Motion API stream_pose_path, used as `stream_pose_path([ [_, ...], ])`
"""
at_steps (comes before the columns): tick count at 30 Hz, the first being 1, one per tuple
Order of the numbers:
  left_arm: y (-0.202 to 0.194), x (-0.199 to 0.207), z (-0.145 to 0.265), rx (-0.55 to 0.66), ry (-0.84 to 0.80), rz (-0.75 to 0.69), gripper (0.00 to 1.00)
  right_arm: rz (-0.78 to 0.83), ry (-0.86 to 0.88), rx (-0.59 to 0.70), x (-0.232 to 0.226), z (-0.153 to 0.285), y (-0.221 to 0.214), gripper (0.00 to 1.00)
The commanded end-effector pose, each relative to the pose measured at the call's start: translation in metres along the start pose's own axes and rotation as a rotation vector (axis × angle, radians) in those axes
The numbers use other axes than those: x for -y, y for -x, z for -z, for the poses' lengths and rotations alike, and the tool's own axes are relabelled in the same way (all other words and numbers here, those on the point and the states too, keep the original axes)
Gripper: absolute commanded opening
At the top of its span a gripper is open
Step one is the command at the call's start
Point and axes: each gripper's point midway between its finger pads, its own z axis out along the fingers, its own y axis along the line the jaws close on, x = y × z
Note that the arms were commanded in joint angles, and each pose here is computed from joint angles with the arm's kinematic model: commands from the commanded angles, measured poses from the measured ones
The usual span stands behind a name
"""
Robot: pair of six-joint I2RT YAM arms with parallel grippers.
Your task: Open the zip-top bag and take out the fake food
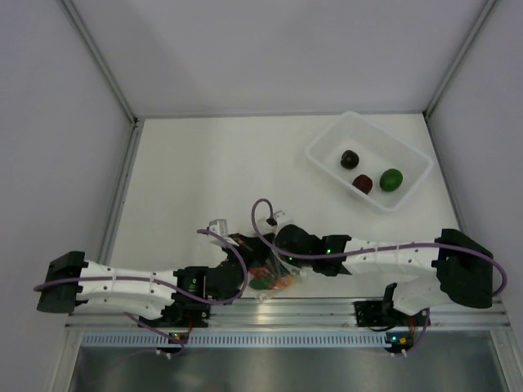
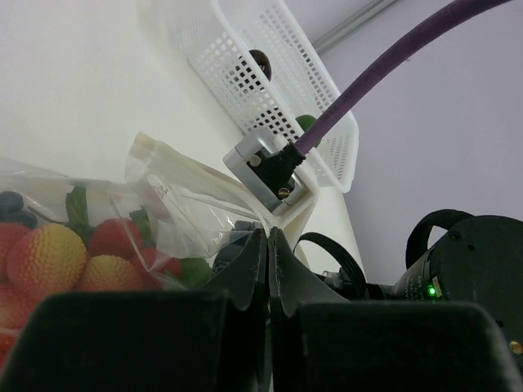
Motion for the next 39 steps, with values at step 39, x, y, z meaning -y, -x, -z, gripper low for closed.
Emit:
stream_pose_path([
  [39, 0.059, -0.001, -0.012, 0.180, 0.177, -0.276, 0.00, 0.106, 0.033, 0.192, 0.015, 0.109, 0.126, 0.00],
])
